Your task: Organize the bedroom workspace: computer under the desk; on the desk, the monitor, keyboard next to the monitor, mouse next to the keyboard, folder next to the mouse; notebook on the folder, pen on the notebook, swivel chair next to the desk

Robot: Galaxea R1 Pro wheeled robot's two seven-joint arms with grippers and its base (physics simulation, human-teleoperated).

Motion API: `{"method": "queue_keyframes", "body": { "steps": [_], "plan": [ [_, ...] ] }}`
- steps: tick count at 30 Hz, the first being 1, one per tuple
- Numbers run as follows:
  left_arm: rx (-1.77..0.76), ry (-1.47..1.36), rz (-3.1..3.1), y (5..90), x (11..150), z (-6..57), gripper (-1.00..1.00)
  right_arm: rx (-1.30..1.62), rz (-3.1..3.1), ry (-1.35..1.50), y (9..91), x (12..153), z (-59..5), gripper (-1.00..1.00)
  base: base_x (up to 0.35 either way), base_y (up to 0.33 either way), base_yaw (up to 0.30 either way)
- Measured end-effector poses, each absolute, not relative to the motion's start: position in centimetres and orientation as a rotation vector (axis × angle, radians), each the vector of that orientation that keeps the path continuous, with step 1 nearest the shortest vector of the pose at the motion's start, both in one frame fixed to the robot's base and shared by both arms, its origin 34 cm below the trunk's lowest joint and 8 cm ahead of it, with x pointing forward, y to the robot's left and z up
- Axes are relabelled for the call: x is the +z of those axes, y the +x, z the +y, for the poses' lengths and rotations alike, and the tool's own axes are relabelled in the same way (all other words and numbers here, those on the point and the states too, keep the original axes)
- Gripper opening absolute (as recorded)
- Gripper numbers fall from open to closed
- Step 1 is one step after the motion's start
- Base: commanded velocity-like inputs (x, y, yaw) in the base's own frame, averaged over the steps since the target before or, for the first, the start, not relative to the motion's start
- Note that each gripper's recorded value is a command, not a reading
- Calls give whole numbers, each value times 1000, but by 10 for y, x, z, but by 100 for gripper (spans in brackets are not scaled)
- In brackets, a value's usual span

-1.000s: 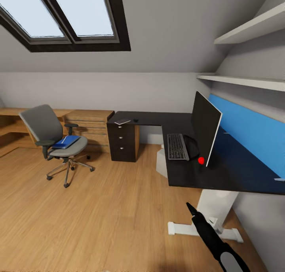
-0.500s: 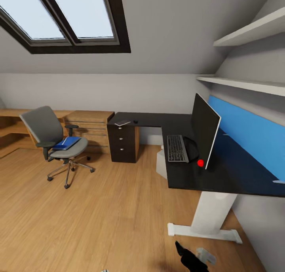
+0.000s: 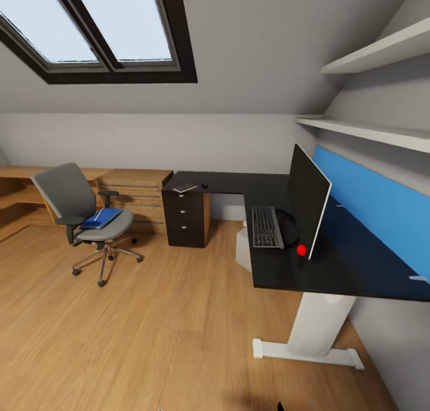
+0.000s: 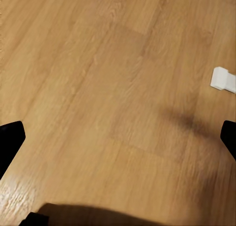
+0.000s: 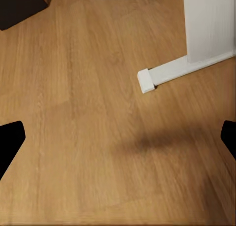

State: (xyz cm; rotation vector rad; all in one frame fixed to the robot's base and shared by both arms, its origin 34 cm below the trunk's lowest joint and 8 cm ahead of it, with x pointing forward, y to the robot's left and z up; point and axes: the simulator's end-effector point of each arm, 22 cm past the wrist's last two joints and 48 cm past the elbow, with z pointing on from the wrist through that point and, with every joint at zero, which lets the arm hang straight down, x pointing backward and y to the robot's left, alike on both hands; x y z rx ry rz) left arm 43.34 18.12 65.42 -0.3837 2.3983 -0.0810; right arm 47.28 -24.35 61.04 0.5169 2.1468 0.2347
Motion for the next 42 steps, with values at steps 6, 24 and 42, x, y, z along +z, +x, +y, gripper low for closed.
{"method": "queue_keyframes", "body": {
  "steps": [6, 24, 42],
  "plan": [
    [-74, -383, 2406, 431, 660, 185, 100, 240, 2157, 506, 468, 616, -237, 100, 0, 0, 0],
    [125, -316, 2618, 345, 599, 253, 100, 261, 2180, 419, 458, 624, -203, 100, 23, 40, 8],
    [115, -308, 2643, 336, 594, 245, 100, 118, 2124, 491, 445, 624, -217, 100, 180, 276, 150]
  ]
}}
